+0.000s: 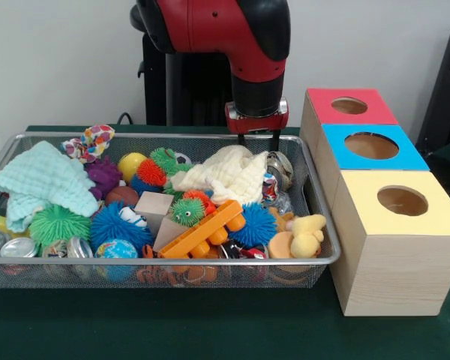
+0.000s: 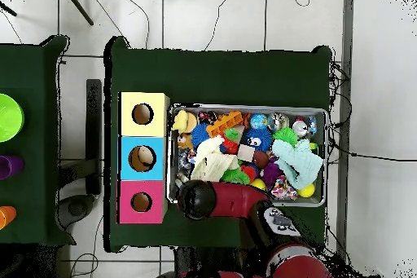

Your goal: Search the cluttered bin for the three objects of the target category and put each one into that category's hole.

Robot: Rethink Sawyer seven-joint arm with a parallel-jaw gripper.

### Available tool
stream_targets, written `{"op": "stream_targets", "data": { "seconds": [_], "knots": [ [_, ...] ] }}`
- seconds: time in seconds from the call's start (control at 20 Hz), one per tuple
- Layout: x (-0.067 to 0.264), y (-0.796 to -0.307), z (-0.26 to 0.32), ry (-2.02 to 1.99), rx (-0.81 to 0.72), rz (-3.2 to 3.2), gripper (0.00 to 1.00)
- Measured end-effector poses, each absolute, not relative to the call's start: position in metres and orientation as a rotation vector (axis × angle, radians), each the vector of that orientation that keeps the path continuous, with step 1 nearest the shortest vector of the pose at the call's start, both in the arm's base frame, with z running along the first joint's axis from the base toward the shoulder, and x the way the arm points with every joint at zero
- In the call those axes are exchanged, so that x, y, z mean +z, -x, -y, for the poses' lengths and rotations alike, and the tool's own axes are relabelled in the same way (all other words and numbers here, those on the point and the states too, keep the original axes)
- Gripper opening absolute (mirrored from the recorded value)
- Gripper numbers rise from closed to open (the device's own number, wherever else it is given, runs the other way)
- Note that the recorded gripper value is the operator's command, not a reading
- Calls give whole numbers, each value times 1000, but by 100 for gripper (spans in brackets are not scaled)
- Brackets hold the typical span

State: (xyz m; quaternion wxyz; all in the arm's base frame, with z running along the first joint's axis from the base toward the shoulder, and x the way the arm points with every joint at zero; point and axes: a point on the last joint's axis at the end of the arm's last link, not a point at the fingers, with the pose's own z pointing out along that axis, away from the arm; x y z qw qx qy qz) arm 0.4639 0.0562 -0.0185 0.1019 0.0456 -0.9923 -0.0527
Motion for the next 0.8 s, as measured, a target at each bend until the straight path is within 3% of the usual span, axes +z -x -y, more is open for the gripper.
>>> {"op": "stream_targets", "data": {
  "seconds": [0.8],
  "knots": [
    [-41, -475, -57, -117, -276, 2863, 100]
  ]
}}
